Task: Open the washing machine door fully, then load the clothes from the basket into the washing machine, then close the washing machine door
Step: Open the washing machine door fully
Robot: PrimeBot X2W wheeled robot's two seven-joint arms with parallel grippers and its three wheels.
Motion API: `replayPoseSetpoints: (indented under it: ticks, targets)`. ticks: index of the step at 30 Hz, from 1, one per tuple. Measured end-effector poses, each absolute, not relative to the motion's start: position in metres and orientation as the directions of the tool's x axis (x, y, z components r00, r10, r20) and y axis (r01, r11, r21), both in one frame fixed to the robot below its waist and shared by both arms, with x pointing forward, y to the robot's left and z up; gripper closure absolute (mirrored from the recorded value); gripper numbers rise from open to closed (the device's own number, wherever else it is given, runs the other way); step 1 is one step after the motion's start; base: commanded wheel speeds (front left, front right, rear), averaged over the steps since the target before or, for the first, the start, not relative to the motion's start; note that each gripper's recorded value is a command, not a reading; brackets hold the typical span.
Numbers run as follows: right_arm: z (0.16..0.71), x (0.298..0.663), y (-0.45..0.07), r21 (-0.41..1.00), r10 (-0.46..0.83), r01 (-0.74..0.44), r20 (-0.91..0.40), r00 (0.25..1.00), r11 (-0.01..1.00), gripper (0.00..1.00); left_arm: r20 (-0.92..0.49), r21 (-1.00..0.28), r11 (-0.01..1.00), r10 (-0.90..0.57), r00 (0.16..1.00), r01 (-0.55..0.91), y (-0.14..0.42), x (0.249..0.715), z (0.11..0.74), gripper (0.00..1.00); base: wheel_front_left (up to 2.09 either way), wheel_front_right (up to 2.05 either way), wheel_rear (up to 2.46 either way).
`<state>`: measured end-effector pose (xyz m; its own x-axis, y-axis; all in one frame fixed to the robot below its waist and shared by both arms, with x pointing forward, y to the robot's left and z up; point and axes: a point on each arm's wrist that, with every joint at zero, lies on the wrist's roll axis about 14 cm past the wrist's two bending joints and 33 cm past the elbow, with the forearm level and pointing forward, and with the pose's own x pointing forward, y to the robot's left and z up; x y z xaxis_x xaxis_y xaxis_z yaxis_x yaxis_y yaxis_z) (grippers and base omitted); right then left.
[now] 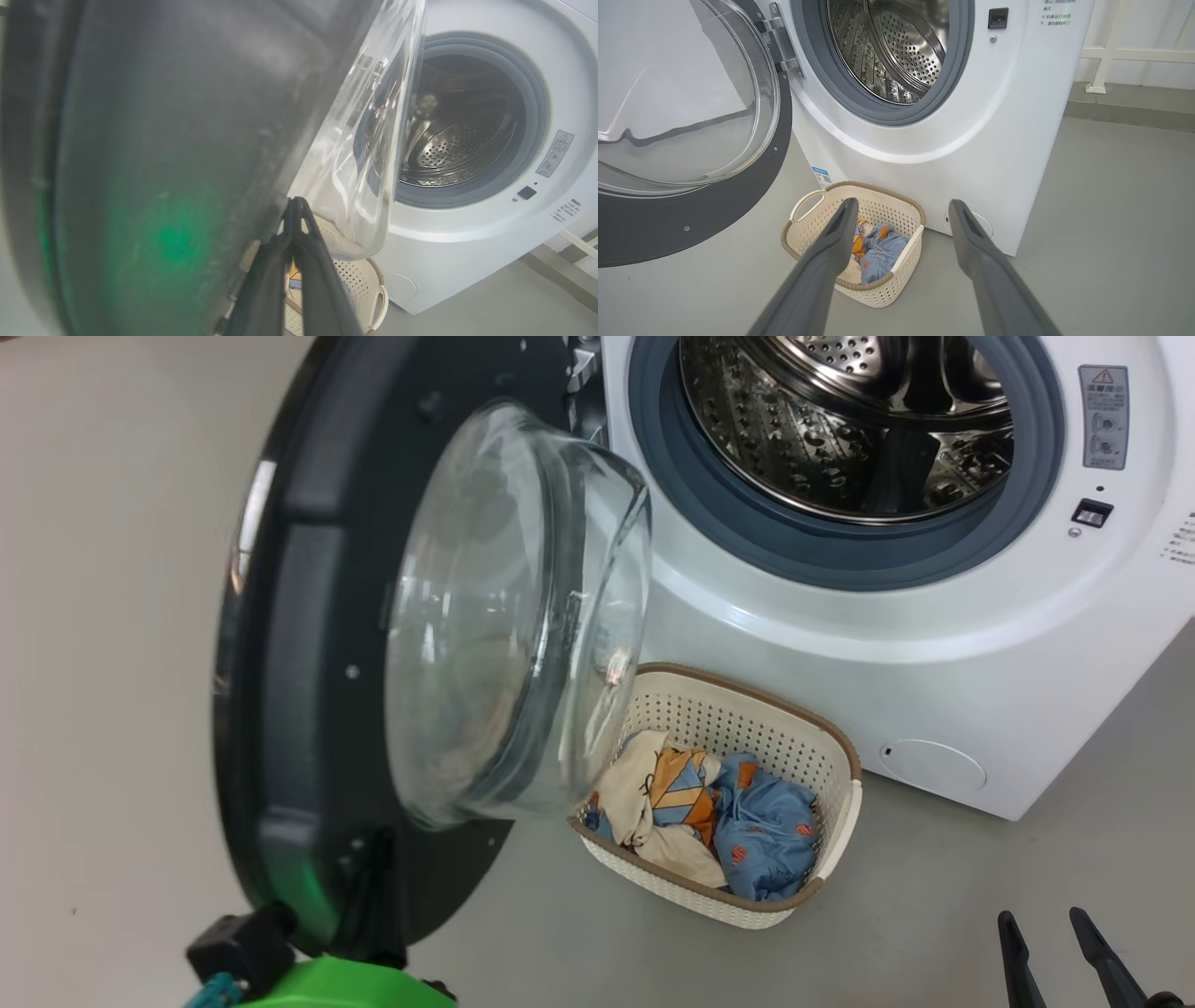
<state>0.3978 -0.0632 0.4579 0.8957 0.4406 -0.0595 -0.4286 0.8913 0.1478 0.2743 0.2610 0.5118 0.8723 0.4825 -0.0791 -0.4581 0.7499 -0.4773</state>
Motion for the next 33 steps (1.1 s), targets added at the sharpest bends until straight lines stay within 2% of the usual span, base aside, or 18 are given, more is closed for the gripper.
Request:
replayPoseSetpoints:
  ticks: [14,33]
  targets:
    - [0.456,0.395,-0.075,0.143,0.418,-0.406,-0.068,0.906,0.903,0.0,-0.093,-0.478,0.618,0.671,0.735,-0.625,0.335,0.271,0.496,1.0,0.0,0.0,0.0]
    - [0.433,0.396,-0.101,0.135,0.381,-0.363,-0.134,0.915,0.922,0.0,-0.077,-0.448,0.481,0.819,0.568,-0.754,0.415,0.289,0.501,1.0,0.0,0.0,0.0]
